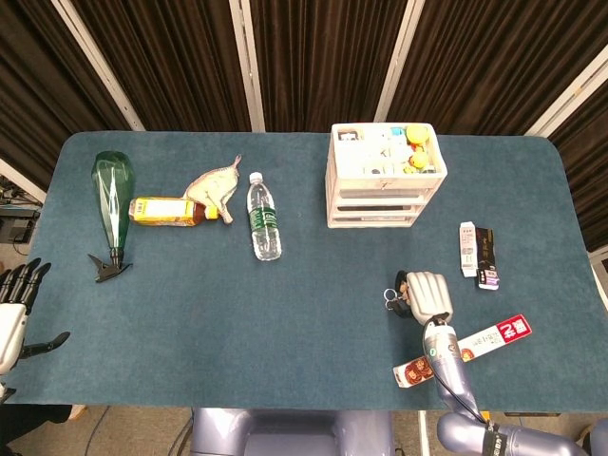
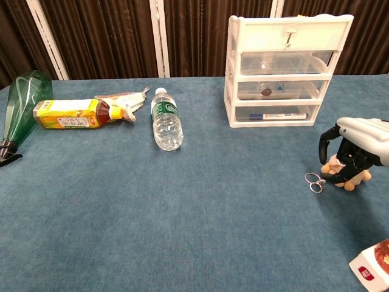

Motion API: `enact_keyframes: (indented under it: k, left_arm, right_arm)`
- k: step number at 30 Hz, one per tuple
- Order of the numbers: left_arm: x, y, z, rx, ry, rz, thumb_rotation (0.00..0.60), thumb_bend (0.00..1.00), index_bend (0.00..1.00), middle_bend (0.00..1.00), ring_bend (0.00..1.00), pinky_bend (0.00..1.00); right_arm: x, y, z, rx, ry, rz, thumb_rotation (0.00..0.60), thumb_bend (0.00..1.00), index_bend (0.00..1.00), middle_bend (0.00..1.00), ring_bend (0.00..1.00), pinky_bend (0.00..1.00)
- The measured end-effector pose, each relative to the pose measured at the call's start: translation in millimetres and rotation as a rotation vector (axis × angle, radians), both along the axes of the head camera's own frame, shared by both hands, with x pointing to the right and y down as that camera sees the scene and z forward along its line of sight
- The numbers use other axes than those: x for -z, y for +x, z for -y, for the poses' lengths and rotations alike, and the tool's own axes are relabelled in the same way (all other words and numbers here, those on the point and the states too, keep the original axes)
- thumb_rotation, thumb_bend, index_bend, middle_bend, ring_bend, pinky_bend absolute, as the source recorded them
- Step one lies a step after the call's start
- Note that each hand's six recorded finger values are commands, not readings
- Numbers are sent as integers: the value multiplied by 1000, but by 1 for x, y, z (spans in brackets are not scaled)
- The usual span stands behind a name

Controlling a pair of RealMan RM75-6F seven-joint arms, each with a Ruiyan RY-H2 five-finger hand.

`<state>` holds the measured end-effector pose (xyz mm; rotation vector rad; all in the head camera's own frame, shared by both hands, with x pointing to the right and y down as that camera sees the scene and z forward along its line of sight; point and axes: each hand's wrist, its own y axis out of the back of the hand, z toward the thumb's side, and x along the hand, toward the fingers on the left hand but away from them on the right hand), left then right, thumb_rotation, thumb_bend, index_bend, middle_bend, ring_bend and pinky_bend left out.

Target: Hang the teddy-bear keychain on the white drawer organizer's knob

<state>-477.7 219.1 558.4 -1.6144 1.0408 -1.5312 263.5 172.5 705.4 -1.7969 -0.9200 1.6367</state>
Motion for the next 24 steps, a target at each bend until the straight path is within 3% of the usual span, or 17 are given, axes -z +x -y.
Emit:
enact_keyframes:
  k: [24]
  left_arm:
    - [-1,-2,2,15,-3,-3,600,0,0,0,0,0]
  right_arm:
    - [-25,-13,-13,1,-46,11,600,293,509,1000,1000,975]
